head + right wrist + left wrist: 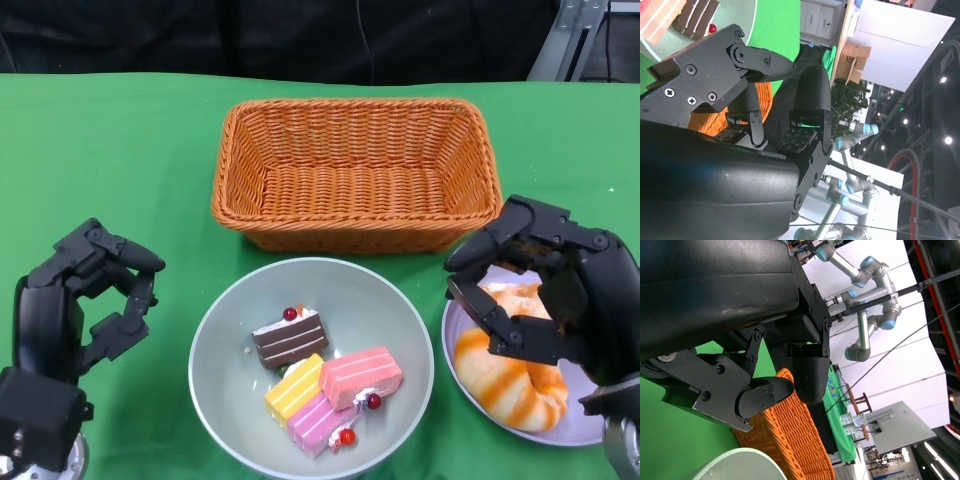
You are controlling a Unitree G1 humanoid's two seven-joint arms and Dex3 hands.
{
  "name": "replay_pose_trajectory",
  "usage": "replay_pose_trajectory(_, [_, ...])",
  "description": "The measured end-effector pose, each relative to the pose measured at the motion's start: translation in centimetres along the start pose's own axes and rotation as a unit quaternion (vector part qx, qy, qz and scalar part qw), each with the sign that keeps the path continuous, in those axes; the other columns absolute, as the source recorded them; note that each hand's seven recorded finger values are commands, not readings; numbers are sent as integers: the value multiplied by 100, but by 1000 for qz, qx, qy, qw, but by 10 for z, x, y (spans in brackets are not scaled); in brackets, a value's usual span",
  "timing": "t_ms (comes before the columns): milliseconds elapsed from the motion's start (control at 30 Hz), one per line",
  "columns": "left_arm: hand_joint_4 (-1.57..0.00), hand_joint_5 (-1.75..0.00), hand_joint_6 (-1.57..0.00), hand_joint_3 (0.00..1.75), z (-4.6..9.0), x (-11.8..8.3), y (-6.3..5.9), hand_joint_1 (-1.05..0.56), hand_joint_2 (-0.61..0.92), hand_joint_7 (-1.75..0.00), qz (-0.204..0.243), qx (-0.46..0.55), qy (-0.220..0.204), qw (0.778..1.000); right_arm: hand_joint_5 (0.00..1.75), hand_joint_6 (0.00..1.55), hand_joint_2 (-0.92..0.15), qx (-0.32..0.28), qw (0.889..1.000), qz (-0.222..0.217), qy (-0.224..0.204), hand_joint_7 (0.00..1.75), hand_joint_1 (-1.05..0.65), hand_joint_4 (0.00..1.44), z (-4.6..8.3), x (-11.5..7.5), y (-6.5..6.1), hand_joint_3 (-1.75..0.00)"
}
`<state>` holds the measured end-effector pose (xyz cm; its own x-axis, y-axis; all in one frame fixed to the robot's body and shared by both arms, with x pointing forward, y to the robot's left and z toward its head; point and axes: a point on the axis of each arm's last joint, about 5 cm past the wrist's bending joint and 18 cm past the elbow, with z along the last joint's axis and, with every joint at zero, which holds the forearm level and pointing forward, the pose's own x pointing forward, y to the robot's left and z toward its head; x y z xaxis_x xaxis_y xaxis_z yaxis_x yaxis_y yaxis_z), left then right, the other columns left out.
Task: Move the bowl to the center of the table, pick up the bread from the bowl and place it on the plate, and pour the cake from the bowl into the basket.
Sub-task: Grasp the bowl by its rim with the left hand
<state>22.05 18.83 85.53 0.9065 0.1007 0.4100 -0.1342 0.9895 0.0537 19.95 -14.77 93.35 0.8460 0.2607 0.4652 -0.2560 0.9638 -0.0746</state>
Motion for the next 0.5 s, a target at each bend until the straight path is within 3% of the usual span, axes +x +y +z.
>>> replay_pose_trajectory(100, [-72,-154,-73,66,2,-1,4,-11,81,-126,-22,14,-12,1000,142,72,-59,2,1000,-2,1,115,-16,72,0,0,1,-76])
replay_pose_trajectory(167, [-73,-136,-79,47,5,0,11,-13,86,-103,-51,36,-30,998,143,72,-59,2,1000,-5,0,115,-15,72,0,0,1,-77])
replay_pose_trajectory(267, [-76,-94,-93,24,13,7,18,-15,91,-42,-92,57,-62,992,144,72,-59,5,1000,-9,0,115,-13,72,0,1,1,-78])
replay_pose_trajectory(333, [-77,-78,-96,16,19,11,22,-18,92,-22,-127,71,-86,986,144,72,-59,8,1000,-10,-1,114,-13,72,-1,2,2,-78])
replay_pose_trajectory(500, [-75,-28,-82,4,39,20,36,-27,91,-1,-218,147,-158,952,145,71,-59,20,1000,-15,5,115,-11,71,-1,3,1,-79])
